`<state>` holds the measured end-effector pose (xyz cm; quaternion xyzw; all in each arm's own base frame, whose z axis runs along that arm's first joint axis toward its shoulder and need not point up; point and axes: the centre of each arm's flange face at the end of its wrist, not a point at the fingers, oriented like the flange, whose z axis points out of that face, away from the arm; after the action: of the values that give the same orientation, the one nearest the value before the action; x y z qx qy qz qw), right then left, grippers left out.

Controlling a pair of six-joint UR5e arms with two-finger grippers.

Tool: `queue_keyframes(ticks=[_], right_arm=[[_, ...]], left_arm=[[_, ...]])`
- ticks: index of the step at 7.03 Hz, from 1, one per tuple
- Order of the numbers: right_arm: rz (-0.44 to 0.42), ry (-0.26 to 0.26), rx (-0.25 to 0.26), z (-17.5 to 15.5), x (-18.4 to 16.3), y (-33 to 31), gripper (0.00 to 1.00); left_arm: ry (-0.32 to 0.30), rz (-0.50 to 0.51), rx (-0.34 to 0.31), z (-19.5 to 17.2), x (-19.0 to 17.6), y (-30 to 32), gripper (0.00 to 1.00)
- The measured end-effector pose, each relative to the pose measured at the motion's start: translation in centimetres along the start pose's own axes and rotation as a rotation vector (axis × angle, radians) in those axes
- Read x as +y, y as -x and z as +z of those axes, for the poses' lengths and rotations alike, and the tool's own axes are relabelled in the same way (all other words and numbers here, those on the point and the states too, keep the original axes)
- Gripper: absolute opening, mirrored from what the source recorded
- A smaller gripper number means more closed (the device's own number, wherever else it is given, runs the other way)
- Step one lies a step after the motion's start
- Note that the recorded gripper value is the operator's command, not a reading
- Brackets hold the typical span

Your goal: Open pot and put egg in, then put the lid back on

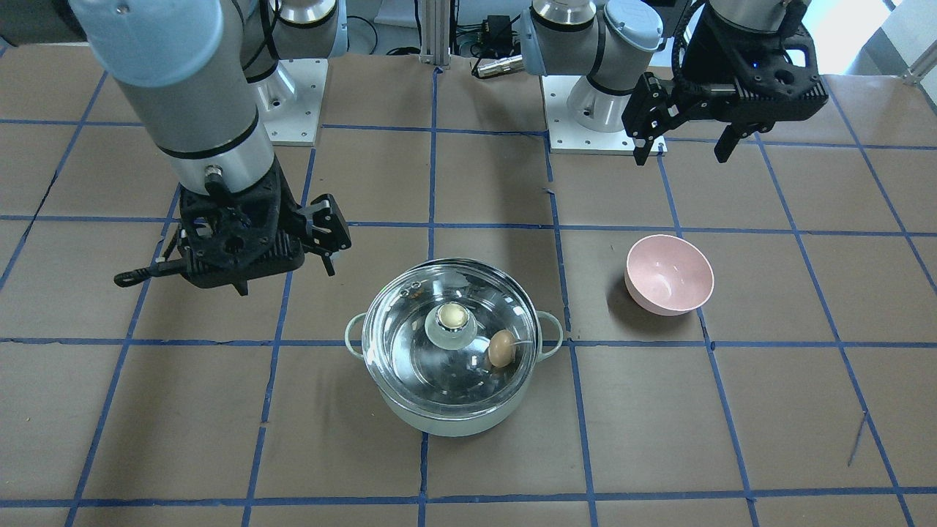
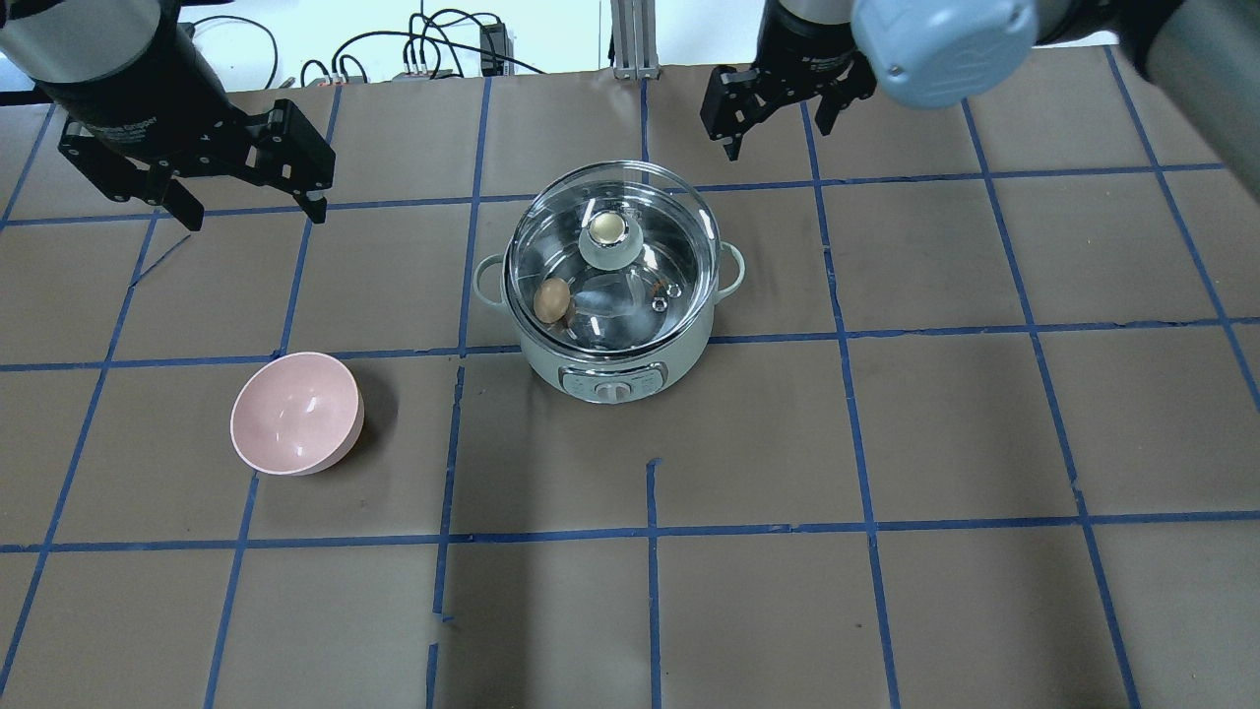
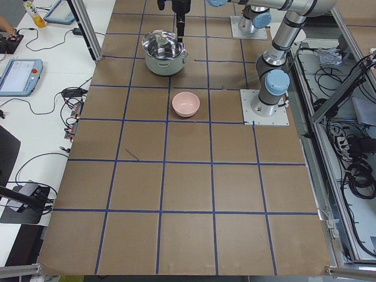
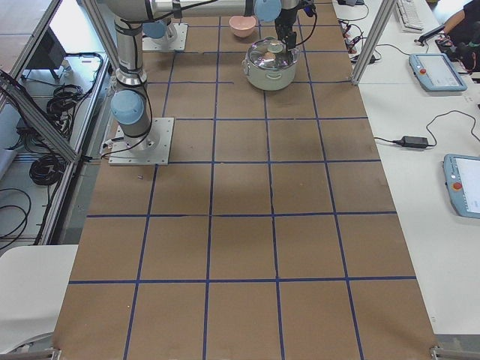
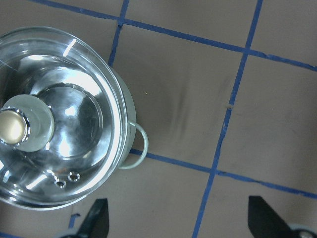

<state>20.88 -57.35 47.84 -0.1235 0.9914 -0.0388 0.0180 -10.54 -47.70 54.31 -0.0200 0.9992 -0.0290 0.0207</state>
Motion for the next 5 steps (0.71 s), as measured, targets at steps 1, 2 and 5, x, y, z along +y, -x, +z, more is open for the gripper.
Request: queue_keyframes(ticks=[1, 2, 5], right_arm=[[0.016, 0.013, -0.004, -1.3, 2.0, -0.4, 0.99], [0.025, 0.024, -0.008, -1.5, 3.9, -0.5, 0.99], [0.04, 0.051, -0.005, -0.4, 6.4, -0.9, 0.99]], left_arm=[[0.0, 0.0, 0.0, 0.0, 0.0, 0.0, 1.0], [0.0, 0.001, 0.0, 0.0, 0.0, 0.0, 1.0], [0.0, 0.001, 0.001, 0.0, 0.0, -0.1, 1.0]])
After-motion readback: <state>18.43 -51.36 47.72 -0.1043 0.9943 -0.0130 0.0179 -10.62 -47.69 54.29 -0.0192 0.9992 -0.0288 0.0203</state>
